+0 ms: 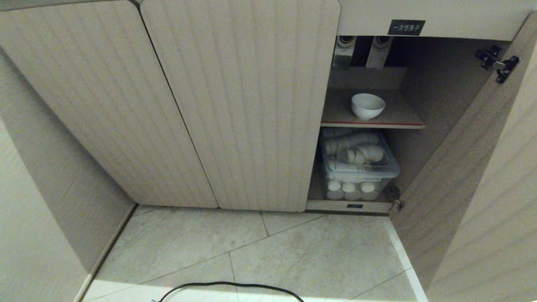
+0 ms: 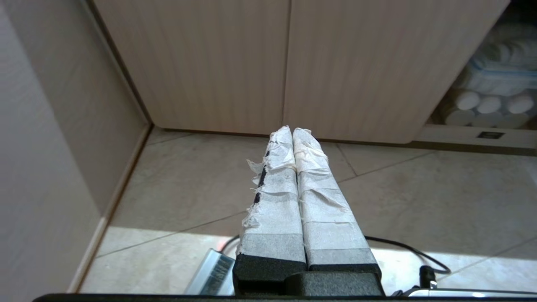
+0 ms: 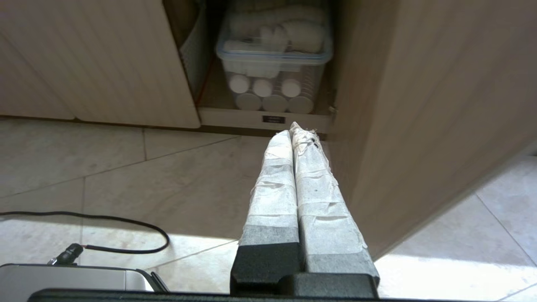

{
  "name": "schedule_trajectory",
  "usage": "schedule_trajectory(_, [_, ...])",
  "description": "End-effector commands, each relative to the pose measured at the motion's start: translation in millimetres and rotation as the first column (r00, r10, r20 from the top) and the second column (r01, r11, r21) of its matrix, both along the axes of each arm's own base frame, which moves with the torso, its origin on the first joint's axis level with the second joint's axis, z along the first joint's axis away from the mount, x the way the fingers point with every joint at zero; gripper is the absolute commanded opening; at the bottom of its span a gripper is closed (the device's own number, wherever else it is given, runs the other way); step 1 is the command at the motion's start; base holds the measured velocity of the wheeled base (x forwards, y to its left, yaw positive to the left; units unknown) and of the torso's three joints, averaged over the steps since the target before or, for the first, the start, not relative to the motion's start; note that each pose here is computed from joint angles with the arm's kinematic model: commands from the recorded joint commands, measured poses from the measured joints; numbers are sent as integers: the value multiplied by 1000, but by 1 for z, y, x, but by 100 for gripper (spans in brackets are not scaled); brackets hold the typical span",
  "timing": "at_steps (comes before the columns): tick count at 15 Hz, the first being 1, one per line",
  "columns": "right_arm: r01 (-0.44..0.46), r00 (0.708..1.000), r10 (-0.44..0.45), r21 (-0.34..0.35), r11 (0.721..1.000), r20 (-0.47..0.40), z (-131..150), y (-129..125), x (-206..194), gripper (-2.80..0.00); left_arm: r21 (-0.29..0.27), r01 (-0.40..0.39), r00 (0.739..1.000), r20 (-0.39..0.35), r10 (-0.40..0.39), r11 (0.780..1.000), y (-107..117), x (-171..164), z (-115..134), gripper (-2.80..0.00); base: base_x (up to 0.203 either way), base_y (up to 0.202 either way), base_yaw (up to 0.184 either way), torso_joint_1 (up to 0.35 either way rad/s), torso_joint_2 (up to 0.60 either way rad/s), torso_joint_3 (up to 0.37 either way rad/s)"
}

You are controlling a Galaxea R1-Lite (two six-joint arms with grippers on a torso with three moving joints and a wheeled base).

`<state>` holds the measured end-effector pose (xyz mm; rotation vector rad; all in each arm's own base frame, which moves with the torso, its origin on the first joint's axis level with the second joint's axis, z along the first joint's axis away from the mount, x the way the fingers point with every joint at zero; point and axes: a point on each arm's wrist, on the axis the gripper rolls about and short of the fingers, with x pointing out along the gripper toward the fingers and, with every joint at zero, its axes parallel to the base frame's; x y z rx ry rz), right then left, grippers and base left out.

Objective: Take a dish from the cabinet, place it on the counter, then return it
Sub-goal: Take the bowl from the cabinet

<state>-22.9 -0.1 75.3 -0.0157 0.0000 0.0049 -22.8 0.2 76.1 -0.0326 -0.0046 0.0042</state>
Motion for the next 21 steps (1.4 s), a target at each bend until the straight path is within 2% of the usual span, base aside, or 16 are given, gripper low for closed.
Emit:
schedule_trajectory(1, [-1, 1000, 1, 0, 1000, -2, 0, 0, 0, -280, -1, 0, 1000, 0, 0, 1000, 0, 0, 0, -280, 0, 59, 1, 2, 2, 1])
schedule_trajectory(21, [-1, 1000, 1, 0, 1000, -2, 0, 0, 0, -280, -1, 1, 1000, 1, -1, 1000, 0, 0, 0, -280, 0, 0, 0, 0, 0, 0])
